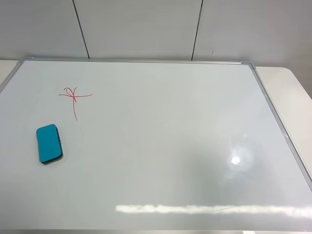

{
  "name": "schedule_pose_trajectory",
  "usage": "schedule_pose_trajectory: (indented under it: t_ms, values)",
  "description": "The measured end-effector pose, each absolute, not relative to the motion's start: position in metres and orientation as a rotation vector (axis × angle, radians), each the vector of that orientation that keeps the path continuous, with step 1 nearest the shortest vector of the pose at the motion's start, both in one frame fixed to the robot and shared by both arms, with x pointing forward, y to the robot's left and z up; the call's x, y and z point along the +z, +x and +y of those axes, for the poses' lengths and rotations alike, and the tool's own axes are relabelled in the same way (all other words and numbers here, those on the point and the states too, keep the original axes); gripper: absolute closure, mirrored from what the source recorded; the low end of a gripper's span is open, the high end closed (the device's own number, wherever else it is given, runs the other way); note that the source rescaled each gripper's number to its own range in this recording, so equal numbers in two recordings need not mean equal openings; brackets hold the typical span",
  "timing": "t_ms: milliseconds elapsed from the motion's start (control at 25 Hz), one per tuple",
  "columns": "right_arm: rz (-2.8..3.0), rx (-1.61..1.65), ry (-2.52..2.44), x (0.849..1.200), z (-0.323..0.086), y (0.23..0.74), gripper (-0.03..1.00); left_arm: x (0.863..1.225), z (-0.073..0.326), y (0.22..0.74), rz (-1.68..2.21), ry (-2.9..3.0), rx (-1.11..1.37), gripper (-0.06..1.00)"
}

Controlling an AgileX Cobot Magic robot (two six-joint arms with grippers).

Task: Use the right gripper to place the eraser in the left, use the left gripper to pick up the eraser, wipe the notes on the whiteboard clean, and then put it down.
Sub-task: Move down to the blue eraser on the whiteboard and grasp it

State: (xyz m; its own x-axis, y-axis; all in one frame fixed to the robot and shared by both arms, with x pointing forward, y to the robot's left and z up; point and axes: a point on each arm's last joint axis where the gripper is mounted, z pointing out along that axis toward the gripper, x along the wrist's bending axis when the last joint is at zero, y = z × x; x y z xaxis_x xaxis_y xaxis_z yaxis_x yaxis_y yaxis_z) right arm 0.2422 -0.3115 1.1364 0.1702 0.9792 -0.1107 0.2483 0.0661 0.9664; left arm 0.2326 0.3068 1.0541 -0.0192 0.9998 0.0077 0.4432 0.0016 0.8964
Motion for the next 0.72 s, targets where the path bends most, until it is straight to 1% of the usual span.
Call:
schedule_pose_trajectory:
  t_ms: [200,440,560,720]
  values:
    - [1.278,0.936,1.425,1.1,-0.308,0.226,-0.03,1.054,0.307,0.233,1.554,1.532,0.974,-0.06]
    - [1.397,0.864,1.562,1.061,-0.307,0.231,-0.03,1.054,0.307,0.233,1.554,1.532,0.974,-0.06]
    - [1.434,0.856,1.597,1.054,-0.305,0.233,-0.03,1.054,0.307,0.233,1.554,1.532,0.974,-0.06]
    - [1.437,0.856,1.596,1.054,-0.305,0.233,-0.03,1.054,0.307,0.233,1.554,1.532,0.974,-0.06]
